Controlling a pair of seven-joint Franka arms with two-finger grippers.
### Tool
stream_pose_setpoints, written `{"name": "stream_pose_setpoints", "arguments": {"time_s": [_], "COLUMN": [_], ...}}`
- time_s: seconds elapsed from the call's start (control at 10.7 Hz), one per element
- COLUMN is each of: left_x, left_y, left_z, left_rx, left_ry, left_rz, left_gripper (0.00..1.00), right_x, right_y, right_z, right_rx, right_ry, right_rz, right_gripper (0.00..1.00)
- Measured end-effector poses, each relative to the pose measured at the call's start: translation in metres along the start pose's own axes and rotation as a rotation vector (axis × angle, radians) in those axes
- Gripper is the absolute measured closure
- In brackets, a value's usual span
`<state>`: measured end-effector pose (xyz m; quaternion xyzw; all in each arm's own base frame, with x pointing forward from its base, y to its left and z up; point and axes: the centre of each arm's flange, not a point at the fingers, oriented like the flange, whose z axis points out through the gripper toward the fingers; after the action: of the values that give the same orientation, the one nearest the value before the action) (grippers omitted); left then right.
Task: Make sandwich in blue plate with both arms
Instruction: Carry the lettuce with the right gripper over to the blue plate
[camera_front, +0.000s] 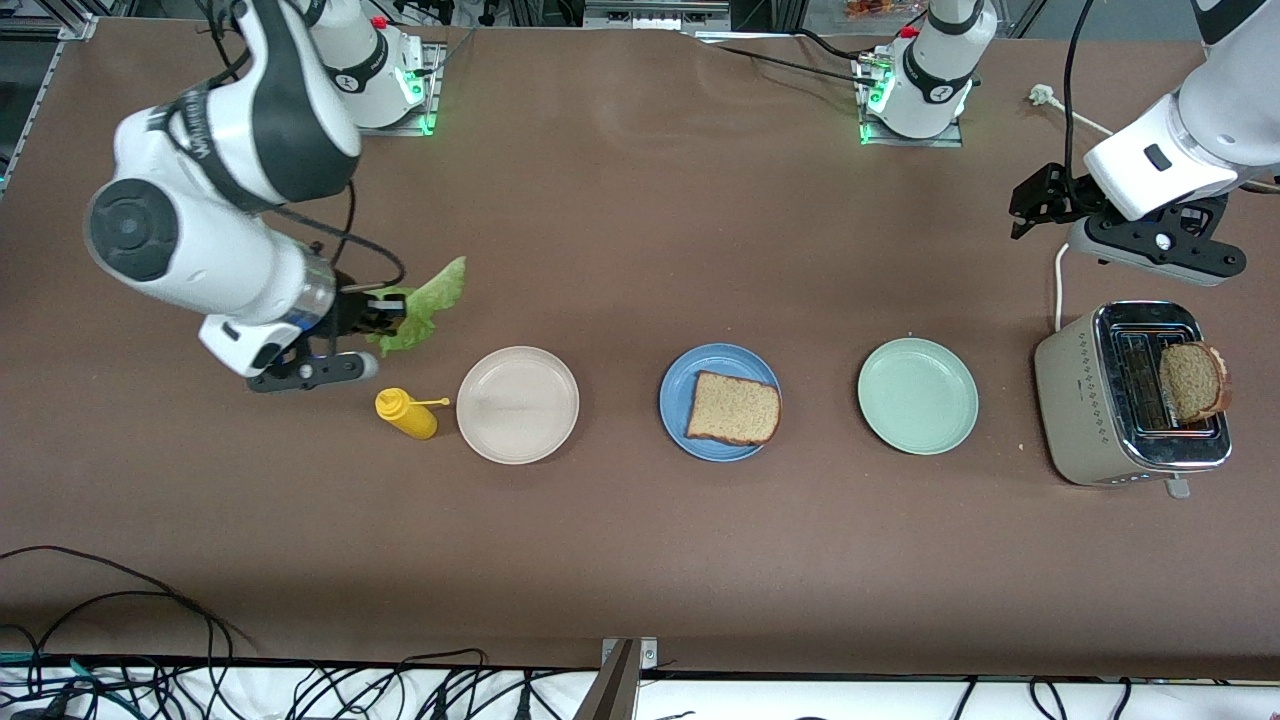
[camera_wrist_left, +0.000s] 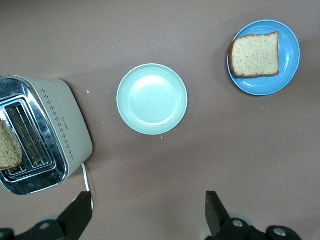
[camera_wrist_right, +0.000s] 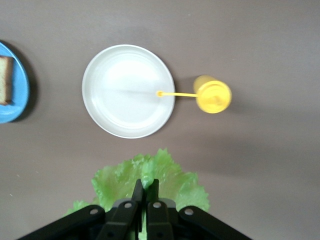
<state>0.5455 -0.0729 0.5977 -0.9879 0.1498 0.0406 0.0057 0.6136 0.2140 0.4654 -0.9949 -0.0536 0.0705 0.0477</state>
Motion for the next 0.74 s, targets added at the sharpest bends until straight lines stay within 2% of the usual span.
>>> {"name": "stream_pose_setpoints", "arguments": {"time_s": [0.37,0.74], "left_x": [0.0,0.0], "left_y": [0.0,-0.001], "left_z": [0.0,0.0], "left_rx": [0.0,0.0], "left_ry": [0.0,0.0], "left_rz": [-0.001,-0.001], "left_gripper": [0.0,0.0], "right_x": [0.003,0.012], "right_y": [-0.095,-0.184], "right_z": [0.02,0.052], "right_rx": [-0.04,0.03], "right_ry": [0.023,0.021], "right_rz": [0.15,0.355], "right_gripper": [0.96,0.96]}}
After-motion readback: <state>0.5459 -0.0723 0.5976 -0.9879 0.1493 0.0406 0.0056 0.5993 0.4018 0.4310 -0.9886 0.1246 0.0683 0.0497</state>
